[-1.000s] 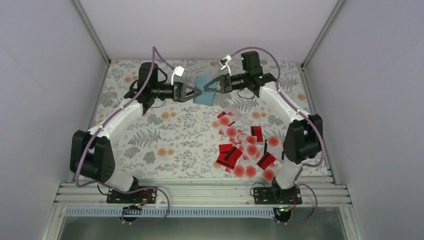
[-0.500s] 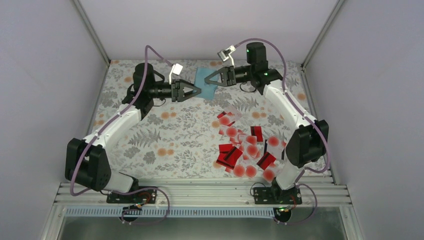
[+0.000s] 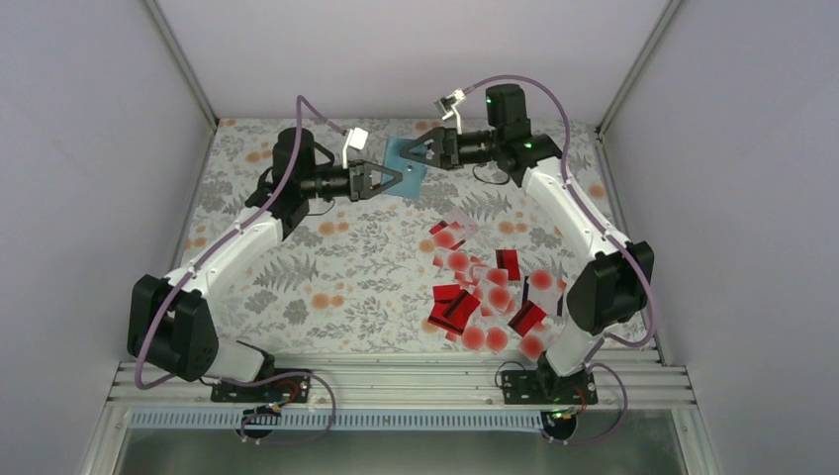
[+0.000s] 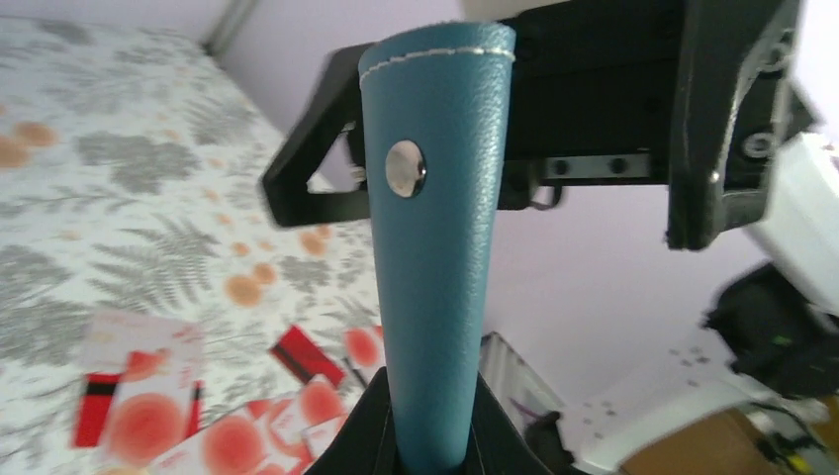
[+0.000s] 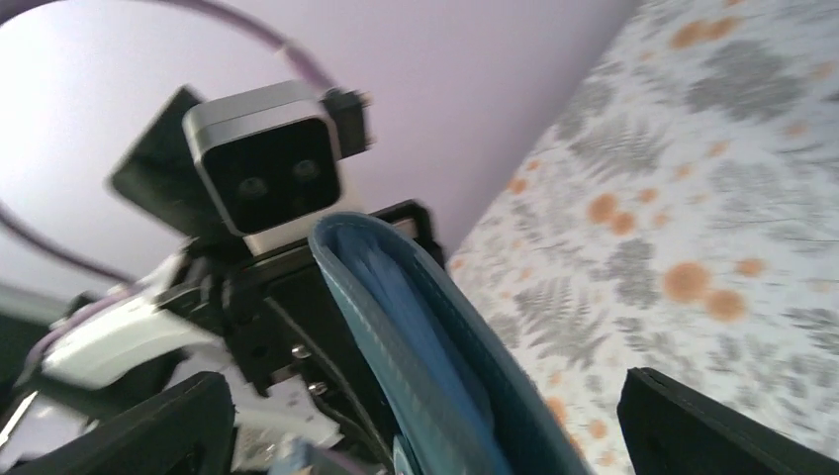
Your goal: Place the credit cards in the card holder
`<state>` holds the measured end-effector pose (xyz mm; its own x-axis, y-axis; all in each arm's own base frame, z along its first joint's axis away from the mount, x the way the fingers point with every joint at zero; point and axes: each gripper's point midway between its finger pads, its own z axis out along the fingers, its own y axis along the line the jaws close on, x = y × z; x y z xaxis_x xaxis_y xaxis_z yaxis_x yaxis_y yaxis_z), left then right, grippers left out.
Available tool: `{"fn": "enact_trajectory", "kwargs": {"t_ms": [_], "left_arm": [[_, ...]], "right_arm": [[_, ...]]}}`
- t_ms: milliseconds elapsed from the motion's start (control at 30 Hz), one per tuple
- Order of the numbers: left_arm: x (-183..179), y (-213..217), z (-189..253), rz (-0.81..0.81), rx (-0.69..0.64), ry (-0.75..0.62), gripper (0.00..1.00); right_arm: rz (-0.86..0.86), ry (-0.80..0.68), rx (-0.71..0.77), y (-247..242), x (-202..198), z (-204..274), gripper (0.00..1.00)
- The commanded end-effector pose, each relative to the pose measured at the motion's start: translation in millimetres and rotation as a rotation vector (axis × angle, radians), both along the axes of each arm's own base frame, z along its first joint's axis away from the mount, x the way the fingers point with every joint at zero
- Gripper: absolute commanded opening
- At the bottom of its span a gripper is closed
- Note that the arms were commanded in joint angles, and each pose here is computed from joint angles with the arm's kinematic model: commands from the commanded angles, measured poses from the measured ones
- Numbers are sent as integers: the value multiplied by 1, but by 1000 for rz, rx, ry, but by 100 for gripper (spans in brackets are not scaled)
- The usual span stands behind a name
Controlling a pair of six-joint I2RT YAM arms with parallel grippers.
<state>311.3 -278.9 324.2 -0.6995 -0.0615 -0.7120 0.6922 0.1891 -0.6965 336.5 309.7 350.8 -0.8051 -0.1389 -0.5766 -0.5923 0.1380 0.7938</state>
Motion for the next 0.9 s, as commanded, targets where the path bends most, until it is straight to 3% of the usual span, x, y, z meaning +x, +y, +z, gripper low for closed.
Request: {"fn": "enact_trajectory", "kwargs": {"t_ms": [0, 167, 267, 300, 367, 400, 533, 700, 867], "left_arm": [[18, 14, -8, 165, 133, -43, 3], [26, 22, -15, 228, 205, -79, 3], [33, 25, -21, 265, 258, -92, 2], [35, 25, -22, 278, 274, -97, 2], [41, 27, -26, 318, 313, -96, 3], [44, 28, -30, 340, 338, -84, 2], [60, 31, -46, 426, 421, -44, 2], [70, 22, -60, 477, 483, 15, 2], [72, -2, -63, 451, 506, 20, 2]], "right_arm": [[-301, -47, -141, -24, 24, 4, 99], [-576, -143, -190, -58, 40, 21, 99], [-746, -84, -203, -82, 49, 17, 99], [-772, -47, -199, -87, 51, 12, 94], [-760, 35, -202, -91, 55, -6, 74], [-737, 80, -211, -91, 56, -18, 70], [-540, 159, -241, -76, 49, -54, 78], [-521, 129, -274, -72, 44, -67, 84], [-489, 117, -316, -58, 41, -76, 83]]}}
